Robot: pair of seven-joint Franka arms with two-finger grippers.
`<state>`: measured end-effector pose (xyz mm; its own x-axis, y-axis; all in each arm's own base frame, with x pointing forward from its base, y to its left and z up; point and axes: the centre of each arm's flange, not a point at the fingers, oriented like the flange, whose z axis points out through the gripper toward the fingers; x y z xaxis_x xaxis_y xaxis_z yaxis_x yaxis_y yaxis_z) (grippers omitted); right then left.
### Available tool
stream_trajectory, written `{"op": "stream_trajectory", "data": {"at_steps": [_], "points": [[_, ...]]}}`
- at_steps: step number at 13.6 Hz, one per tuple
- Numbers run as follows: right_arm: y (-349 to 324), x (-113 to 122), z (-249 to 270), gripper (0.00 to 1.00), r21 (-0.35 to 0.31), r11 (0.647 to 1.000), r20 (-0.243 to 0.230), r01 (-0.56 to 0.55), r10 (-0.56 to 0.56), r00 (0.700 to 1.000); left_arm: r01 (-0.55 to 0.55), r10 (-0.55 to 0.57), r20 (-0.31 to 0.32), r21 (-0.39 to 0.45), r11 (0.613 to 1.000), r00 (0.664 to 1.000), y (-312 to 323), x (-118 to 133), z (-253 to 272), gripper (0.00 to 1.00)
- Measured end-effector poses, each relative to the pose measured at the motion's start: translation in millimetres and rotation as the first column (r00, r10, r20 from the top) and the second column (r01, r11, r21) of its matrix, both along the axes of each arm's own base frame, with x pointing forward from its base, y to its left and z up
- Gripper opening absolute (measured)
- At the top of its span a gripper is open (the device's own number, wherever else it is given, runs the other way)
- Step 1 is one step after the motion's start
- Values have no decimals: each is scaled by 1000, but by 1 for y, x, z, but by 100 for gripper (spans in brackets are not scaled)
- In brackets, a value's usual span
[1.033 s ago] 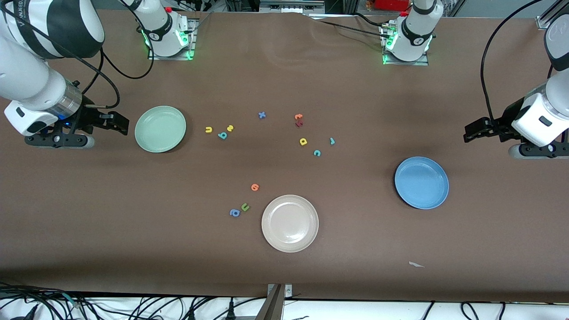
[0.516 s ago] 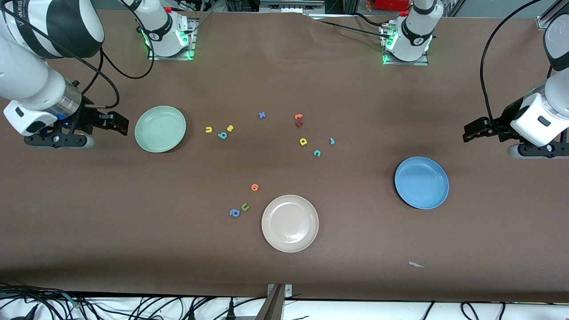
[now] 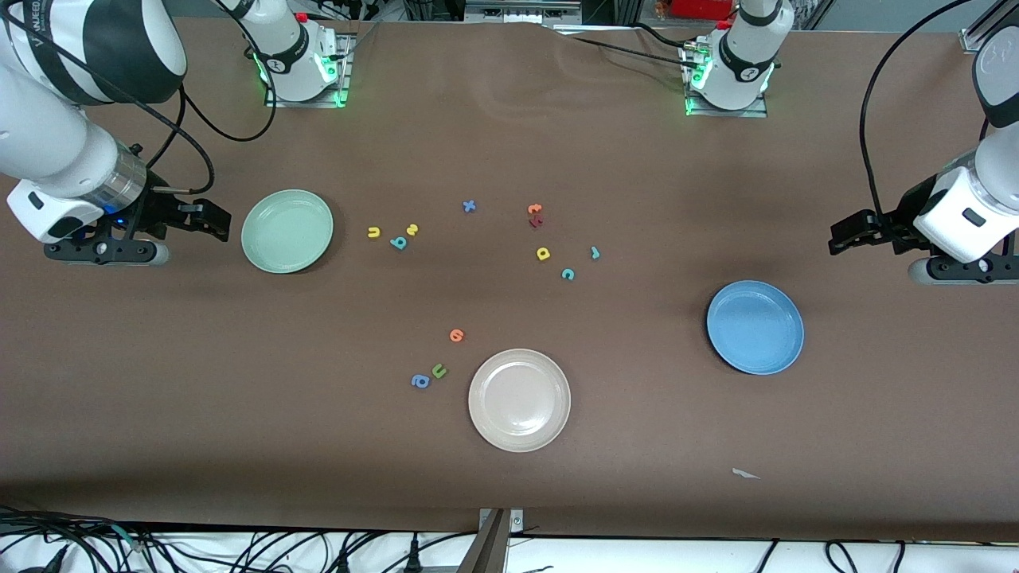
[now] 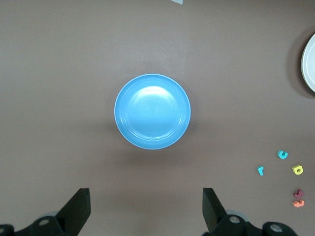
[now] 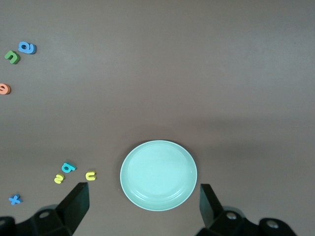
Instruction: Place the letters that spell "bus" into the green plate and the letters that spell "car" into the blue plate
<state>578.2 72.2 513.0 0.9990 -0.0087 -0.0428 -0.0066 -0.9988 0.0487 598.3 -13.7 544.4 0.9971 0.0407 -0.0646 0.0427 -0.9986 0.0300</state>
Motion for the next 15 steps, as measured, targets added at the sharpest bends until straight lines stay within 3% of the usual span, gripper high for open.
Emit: {"op": "stream_trajectory", "data": {"at_steps": [15], "points": [[0,-3,-2,100,-4,1000,-25,1,-1,1000,0,0,-2,0,1000,1000,0,0,-1,100]]}}
